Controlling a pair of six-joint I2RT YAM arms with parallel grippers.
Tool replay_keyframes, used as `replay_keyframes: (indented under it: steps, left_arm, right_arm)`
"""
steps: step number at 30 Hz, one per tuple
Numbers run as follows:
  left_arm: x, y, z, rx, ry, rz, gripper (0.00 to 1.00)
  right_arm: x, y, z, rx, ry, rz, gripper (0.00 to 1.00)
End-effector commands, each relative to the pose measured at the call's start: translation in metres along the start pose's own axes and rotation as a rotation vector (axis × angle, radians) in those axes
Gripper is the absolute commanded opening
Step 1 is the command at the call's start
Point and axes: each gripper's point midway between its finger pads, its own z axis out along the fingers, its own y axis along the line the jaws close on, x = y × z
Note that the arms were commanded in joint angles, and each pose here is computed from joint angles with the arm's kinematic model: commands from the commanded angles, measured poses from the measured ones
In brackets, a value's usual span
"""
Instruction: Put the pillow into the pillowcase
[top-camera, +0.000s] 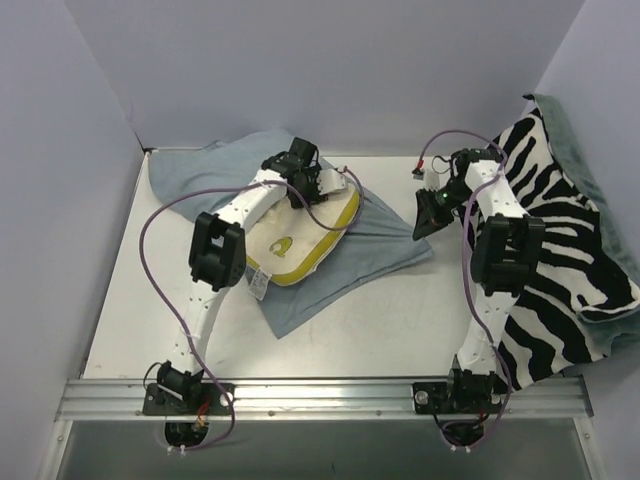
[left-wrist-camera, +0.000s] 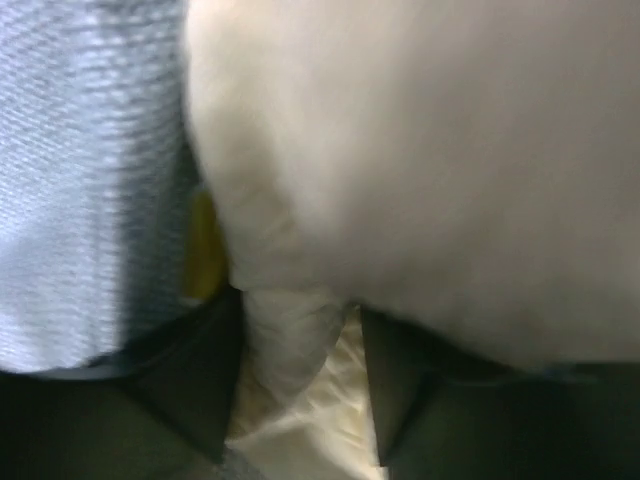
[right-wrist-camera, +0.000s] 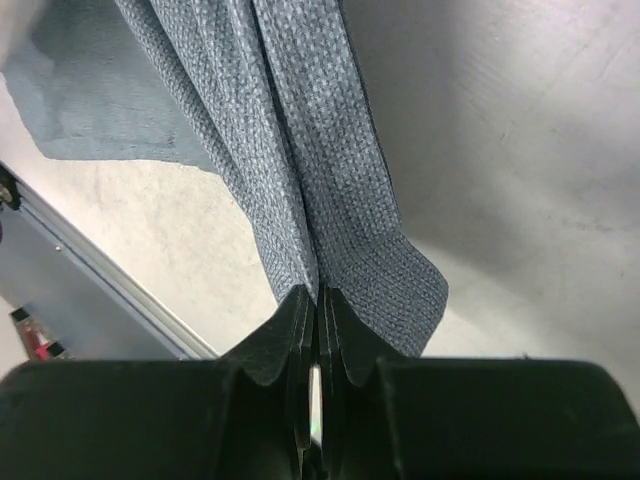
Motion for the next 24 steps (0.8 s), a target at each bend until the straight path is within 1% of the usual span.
replay_keyframes:
  steps: [1,2,3,4,5,6,7,8,9,10,11,12,13,14,15,16,17,18,19,21,22,23,24]
  left_arm:
    - [0.027,0.003,-0.060,0.115,-0.092,-0.129,0.62]
    - [0.007,-0.009,-0.076,0.161,-0.159,-0.140,0.76]
    - [-0.015,-0.014,-0.106,0.179,-0.228,-0.188,0.82]
    - [-0.027,-0.030,-0.121,0.241,-0.257,-0.210,0.85]
    - [-0.050,-0.046,-0.136,0.304,-0.325,-0.224,0.87]
    - [-0.063,-0.049,-0.157,0.325,-0.358,-0.295,0.88]
    - [-0.071,-0.056,-0.171,0.365,-0.382,-0.334,0.88]
    - [-0.080,-0.052,-0.185,0.382,-0.425,-0.380,0.88]
    - [-0.085,-0.049,-0.201,0.385,-0.437,-0.466,0.89]
    - [-0.084,-0.044,-0.208,0.374,-0.439,-0.502,0.89]
    - [-0.074,-0.034,-0.213,0.347,-0.430,-0.548,0.89]
    - [-0.061,-0.028,-0.217,0.303,-0.393,-0.604,0.89]
    - [-0.047,-0.022,-0.216,0.264,-0.356,-0.641,0.89]
    - [-0.031,-0.014,-0.218,0.206,-0.313,-0.670,0.88]
    - [0.006,-0.013,-0.206,0.168,-0.216,-0.726,0.87]
    - [0.026,-0.013,-0.203,0.146,-0.172,-0.747,0.83]
    - [0.043,-0.015,-0.205,0.131,-0.137,-0.767,0.81]
    - [0.074,-0.025,-0.196,0.153,-0.077,-0.791,0.79]
    - [0.087,-0.036,-0.192,0.173,-0.045,-0.791,0.75]
    - [0.103,-0.048,-0.190,0.194,-0.029,-0.754,0.73]
    - [0.112,-0.067,-0.182,0.238,-0.001,-0.749,0.73]
    - [0.113,-0.072,-0.178,0.250,-0.007,-0.740,0.73]
    - [0.114,-0.078,-0.176,0.262,-0.006,-0.729,0.73]
  right_arm:
    - [0.037,0.017,-0.018,0.004,0.202,0.142,0.00]
    - [0.027,0.019,-0.013,0.007,0.183,0.143,0.00]
    - [0.015,0.022,-0.010,0.003,0.154,0.131,0.00]
    - [0.008,0.028,0.002,0.000,0.161,0.112,0.00]
    - [-0.004,0.025,0.008,0.023,0.129,0.085,0.00]
    - [-0.012,0.020,0.012,0.075,0.127,0.067,0.00]
    - [-0.019,0.017,0.018,0.097,0.121,0.054,0.07]
    - [-0.026,0.015,0.019,0.108,0.103,0.050,0.11]
    - [-0.030,0.013,0.018,0.116,0.090,0.065,0.18]
    - [-0.033,0.013,0.011,0.135,0.074,0.059,0.46]
    - [-0.035,0.012,0.007,0.138,0.050,0.063,0.57]
    - [-0.035,0.014,0.002,0.129,0.026,0.076,0.66]
    - [-0.034,0.027,-0.009,0.089,-0.026,0.122,0.82]
    - [-0.039,0.027,-0.016,0.066,-0.090,0.148,0.84]
    - [-0.040,0.036,-0.021,0.028,-0.128,0.177,0.87]
    - [-0.041,0.056,-0.032,-0.013,-0.174,0.204,0.87]
    - [-0.037,0.071,-0.026,-0.111,-0.180,0.229,0.87]
    - [-0.034,0.088,-0.021,-0.153,-0.171,0.221,0.86]
    - [-0.031,0.103,-0.017,-0.191,-0.161,0.211,0.84]
    - [-0.023,0.140,0.012,-0.265,-0.080,0.197,0.84]
    - [-0.020,0.148,0.027,-0.283,-0.042,0.203,0.84]
    - [-0.027,0.156,0.039,-0.295,-0.046,0.219,0.84]
    - [-0.023,0.161,0.053,-0.306,-0.021,0.255,0.85]
